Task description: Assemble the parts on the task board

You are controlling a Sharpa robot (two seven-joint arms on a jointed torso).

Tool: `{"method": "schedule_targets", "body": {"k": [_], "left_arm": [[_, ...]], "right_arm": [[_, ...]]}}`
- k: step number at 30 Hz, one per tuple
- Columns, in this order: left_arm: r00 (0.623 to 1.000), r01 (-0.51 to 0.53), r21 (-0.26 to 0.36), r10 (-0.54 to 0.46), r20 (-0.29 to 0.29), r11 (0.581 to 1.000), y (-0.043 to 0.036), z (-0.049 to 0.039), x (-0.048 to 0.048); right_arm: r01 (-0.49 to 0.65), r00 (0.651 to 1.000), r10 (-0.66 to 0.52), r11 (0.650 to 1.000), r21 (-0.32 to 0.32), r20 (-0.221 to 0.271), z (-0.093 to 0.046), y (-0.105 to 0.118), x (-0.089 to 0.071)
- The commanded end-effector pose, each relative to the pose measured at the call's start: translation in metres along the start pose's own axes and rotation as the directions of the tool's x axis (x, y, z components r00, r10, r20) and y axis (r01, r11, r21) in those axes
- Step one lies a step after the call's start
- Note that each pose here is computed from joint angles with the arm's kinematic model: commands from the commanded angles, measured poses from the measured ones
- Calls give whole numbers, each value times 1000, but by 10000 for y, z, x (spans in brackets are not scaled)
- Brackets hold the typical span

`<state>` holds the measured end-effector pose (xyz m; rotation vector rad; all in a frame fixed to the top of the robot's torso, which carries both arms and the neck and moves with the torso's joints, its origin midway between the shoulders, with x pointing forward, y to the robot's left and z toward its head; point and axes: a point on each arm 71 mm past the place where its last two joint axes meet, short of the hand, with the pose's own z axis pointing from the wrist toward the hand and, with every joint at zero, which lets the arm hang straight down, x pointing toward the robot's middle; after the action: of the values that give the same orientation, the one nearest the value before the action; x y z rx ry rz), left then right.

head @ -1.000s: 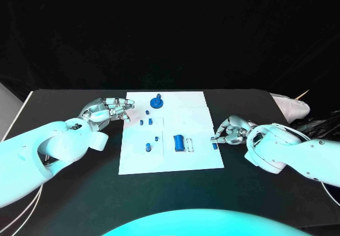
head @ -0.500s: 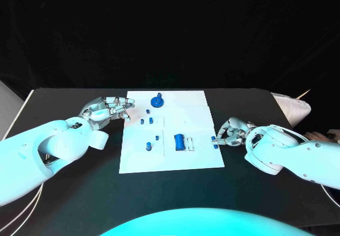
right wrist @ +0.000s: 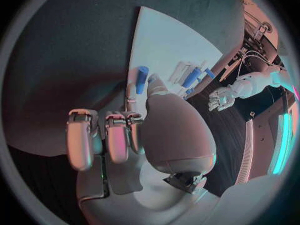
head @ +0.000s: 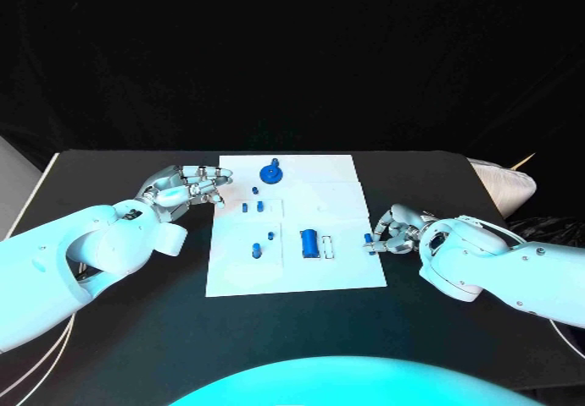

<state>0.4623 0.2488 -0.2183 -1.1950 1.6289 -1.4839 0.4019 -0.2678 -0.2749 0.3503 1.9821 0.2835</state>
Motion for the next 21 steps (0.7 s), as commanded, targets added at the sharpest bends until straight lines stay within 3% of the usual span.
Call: {"method": "schedule_targets", "body": {"k": [1,11,21], "left_arm": [[1000,9,8,-8,-15,1000,-9,0,18],[1000,9,6,-8,-16,1000,-7,-1,17],[1000,9,5,-9,-16,1000,-5,-1,17]], "right_arm": [[40,998,-40,999,8,-38,2,3,50],[79,995,-78,997,12,-67,19,37,130],[47,998,-47,999,4,-33,16,86,137]]}}
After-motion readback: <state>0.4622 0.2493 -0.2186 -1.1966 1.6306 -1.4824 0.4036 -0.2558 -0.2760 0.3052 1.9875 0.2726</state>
